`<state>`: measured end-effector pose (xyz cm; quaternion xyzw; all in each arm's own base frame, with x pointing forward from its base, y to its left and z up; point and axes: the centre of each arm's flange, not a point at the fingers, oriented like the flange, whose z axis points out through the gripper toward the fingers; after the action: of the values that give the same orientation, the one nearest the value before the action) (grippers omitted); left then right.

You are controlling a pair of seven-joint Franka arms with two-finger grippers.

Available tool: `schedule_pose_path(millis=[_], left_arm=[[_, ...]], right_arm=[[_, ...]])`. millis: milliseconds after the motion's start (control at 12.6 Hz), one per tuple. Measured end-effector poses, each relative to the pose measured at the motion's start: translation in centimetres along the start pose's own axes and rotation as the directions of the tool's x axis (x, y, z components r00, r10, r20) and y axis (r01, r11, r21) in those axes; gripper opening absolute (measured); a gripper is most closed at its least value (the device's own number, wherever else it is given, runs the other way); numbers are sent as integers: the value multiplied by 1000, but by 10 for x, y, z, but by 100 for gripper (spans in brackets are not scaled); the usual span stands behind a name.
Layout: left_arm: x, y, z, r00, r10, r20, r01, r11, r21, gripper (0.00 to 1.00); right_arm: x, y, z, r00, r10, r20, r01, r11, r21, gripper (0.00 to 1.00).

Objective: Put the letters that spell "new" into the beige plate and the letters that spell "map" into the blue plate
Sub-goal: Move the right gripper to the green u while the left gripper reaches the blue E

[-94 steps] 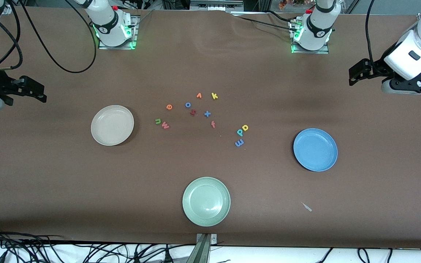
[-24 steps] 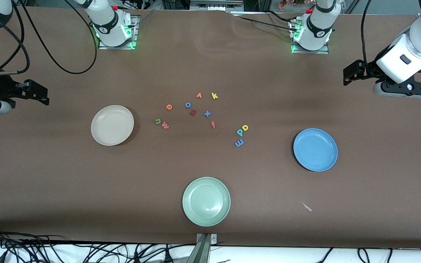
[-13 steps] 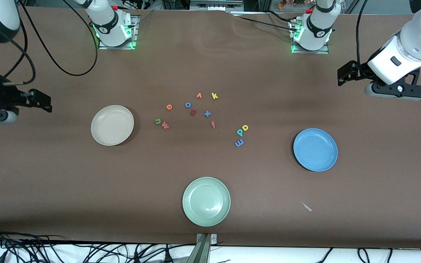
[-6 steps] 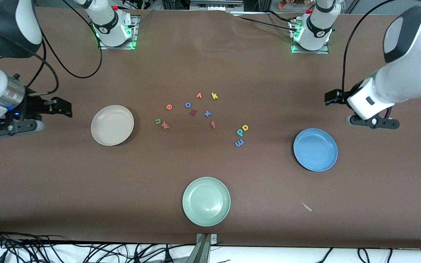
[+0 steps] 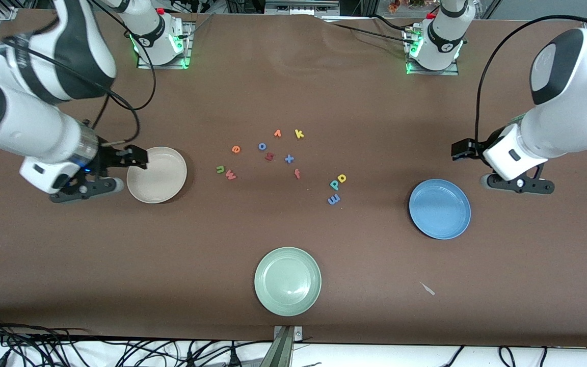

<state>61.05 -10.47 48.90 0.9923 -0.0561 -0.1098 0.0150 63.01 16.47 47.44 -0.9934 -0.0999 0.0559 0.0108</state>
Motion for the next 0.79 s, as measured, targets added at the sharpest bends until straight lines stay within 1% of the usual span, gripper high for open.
schedule_pose_path(millis=[158,316,475,633,791], left_arm=[[9,18,17,999,30,13,-30,1000,1,100],[12,22,21,999,39,17,-39,999,1,100],[12,21,20,999,51,14,-51,999,1,100],[14,33,19,996,90,2,-90,996,-3,100],[23,71,33,988,154,-24,-154,988,-10,100]], right_arm=[[8,-34,24,1000,10,2,-10,1000,-5,100],[9,-60,51,1000,19,1,-18,1000,-10,100],[3,-80,86,999,35,-21,-35,999,-8,100],[-18,-108,132,999,35,-37,-35,999,5,100],[-51,-129,174,998,35,-56,-34,999,17,100]])
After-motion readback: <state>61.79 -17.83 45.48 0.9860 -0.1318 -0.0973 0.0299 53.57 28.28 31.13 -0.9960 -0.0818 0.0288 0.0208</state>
